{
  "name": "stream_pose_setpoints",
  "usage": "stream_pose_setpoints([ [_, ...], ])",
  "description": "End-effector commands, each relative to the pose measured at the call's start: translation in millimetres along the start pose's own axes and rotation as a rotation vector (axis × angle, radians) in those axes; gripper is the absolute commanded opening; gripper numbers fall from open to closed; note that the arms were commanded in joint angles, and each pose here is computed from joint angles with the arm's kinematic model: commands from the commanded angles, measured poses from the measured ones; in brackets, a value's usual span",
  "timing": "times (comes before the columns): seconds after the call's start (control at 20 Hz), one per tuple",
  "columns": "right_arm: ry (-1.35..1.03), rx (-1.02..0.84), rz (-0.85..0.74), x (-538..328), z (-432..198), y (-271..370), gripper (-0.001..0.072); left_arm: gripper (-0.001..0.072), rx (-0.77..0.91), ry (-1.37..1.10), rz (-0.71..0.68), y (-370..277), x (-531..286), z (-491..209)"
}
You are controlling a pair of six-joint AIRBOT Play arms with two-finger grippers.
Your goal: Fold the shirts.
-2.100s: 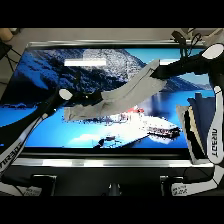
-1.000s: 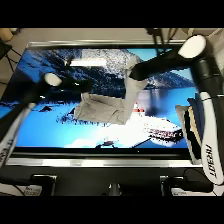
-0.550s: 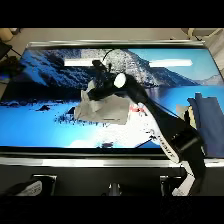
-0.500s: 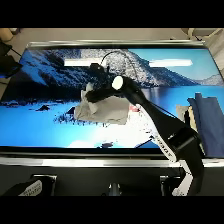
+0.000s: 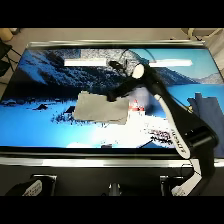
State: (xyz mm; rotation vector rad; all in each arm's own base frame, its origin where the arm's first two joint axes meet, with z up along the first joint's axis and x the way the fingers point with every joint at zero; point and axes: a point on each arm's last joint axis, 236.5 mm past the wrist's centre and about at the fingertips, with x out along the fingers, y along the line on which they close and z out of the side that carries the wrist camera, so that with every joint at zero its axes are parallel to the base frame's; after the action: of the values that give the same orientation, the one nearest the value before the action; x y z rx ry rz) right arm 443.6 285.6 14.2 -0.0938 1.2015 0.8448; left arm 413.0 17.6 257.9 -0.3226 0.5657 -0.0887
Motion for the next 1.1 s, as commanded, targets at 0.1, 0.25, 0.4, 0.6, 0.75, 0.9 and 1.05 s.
stream_pose_setpoints([
  [0.1, 0.227, 0.264, -0.110, -32.2, -101.8, -101.9, 0.0654, 0.0023, 0.005, 0.031, 0.005, 5.2, 6.2, -13.2],
  [0.25, 0.130, 0.427, 0.104, 18.3, -94.0, -80.5, 0.0688, 0.0023, 0.006, 0.027, 0.005, 4.7, 5.3, -12.3],
  [0.4, 0.144, 0.470, 0.210, 57.9, -89.0, -53.5, 0.0686, 0.0023, 0.006, 0.027, 0.005, 4.7, 5.3, -12.4],
  [0.6, 0.097, 0.452, 0.178, 86.1, -73.3, -40.8, 0.0568, 0.0023, 0.006, 0.027, 0.005, 4.7, 5.3, -12.4],
  [0.75, 0.021, 0.424, 0.177, 72.3, -56.5, -48.1, 0.0027, 0.0023, 0.006, 0.027, 0.005, 4.7, 5.3, -12.4],
  [0.9, -0.116, 0.328, 0.143, 7.1, -30.0, -72.2, 0.0023, 0.0023, 0.006, 0.027, 0.005, 4.8, 5.3, -12.3],
  [1.05, -0.232, 0.338, 0.092, -91.4, -23.3, -105.9, 0.0023, 0.0023, 0.009, 0.026, 0.005, 4.9, 5.4, -12.1],
])
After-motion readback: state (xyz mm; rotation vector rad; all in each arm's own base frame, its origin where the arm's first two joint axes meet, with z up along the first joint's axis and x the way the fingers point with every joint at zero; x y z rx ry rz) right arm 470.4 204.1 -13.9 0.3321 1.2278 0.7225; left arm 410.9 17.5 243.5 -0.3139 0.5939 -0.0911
